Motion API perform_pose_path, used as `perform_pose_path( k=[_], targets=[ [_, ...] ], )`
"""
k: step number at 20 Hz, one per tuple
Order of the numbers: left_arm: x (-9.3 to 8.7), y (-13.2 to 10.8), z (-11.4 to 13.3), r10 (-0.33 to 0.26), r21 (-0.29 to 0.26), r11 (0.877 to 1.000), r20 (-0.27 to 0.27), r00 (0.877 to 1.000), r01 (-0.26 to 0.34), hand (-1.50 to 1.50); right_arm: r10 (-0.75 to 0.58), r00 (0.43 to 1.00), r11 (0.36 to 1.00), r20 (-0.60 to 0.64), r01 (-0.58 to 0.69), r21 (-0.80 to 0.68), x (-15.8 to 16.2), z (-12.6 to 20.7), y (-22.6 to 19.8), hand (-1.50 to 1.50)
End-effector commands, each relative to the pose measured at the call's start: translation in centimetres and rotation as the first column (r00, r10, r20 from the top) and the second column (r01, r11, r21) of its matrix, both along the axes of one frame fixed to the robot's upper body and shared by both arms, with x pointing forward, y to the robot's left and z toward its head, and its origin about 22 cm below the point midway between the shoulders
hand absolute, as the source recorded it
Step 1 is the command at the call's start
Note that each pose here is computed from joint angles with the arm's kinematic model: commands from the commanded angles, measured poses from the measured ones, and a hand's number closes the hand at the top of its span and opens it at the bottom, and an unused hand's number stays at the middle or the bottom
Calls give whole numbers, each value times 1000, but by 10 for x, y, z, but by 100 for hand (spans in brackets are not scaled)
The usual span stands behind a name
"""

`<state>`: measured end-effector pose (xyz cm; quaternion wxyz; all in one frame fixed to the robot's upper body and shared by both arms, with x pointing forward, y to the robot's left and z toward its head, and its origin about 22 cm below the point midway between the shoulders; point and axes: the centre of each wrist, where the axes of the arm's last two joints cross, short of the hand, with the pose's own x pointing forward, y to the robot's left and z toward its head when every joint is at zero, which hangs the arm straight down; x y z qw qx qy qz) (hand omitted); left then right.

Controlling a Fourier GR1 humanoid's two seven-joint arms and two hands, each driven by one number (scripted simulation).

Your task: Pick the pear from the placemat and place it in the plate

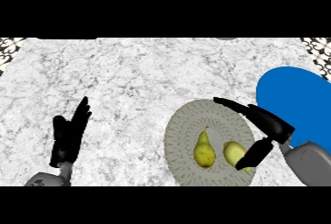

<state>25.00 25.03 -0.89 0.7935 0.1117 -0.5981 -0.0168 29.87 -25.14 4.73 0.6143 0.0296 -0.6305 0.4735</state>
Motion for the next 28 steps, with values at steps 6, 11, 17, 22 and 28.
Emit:
perform_pose_path(
  k=[6,11,17,22,28],
  targets=[
    [-4,3,-12,10,-3,1000,6,1000,-10,0,123,981,974,-153,-149,-170,4,-8,42,-150],
    [-3,12,-18,18,3,1000,5,1000,-18,0,112,978,973,-174,-143,-181,3,-26,30,-150],
    [-7,3,-3,-5,27,1000,5,1000,4,0,144,973,964,-179,-179,-197,7,-13,63,-150],
    [11,-22,-3,7,2,1000,13,1000,-7,0,136,974,968,-181,-170,-185,4,-39,52,-150],
    [-5,-5,-6,19,10,1000,-5,1000,-19,0,136,969,966,-204,-176,-190,16,-39,63,-150]
  ],
)
